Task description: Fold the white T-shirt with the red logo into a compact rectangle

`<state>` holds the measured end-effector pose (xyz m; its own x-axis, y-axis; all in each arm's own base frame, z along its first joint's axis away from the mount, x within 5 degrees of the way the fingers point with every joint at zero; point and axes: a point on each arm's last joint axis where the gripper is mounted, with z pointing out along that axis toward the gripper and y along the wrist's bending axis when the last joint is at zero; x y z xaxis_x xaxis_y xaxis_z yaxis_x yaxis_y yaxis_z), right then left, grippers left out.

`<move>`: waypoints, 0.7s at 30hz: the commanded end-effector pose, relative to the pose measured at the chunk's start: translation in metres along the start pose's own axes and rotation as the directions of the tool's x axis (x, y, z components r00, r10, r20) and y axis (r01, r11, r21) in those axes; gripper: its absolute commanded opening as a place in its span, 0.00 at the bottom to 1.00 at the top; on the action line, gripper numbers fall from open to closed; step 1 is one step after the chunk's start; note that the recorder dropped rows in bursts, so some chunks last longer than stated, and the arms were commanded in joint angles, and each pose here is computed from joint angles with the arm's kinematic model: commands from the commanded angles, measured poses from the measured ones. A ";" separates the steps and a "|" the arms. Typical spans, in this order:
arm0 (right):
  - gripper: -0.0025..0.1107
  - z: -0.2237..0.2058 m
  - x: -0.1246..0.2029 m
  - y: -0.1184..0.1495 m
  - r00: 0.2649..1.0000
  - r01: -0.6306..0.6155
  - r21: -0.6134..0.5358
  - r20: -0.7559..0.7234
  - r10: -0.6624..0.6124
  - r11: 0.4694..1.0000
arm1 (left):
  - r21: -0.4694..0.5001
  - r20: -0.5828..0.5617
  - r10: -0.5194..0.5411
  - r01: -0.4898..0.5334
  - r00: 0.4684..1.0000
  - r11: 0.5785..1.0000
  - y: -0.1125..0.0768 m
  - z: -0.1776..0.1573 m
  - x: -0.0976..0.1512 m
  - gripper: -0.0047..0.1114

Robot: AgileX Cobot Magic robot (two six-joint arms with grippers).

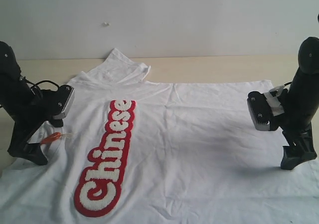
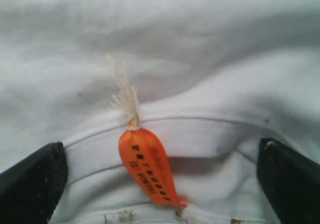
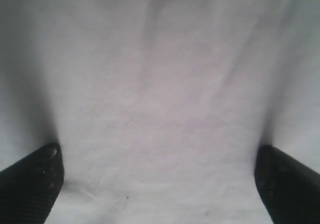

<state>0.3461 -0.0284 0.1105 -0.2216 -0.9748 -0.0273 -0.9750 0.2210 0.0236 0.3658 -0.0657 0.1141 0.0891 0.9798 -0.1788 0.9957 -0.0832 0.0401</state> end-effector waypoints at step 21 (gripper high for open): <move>0.02 0.019 0.004 -0.001 0.999 -0.048 -0.013 -0.018 0.048 0.999 | 0.063 -0.048 0.084 -0.081 0.995 0.995 -0.005 0.005 0.003 0.04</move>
<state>0.3477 -0.0281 0.1079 -0.2759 -0.9607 -0.0305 -0.9610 0.2751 0.0289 0.3628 -0.0639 0.1114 0.1572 0.9766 -0.1466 0.9875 -0.1571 0.0124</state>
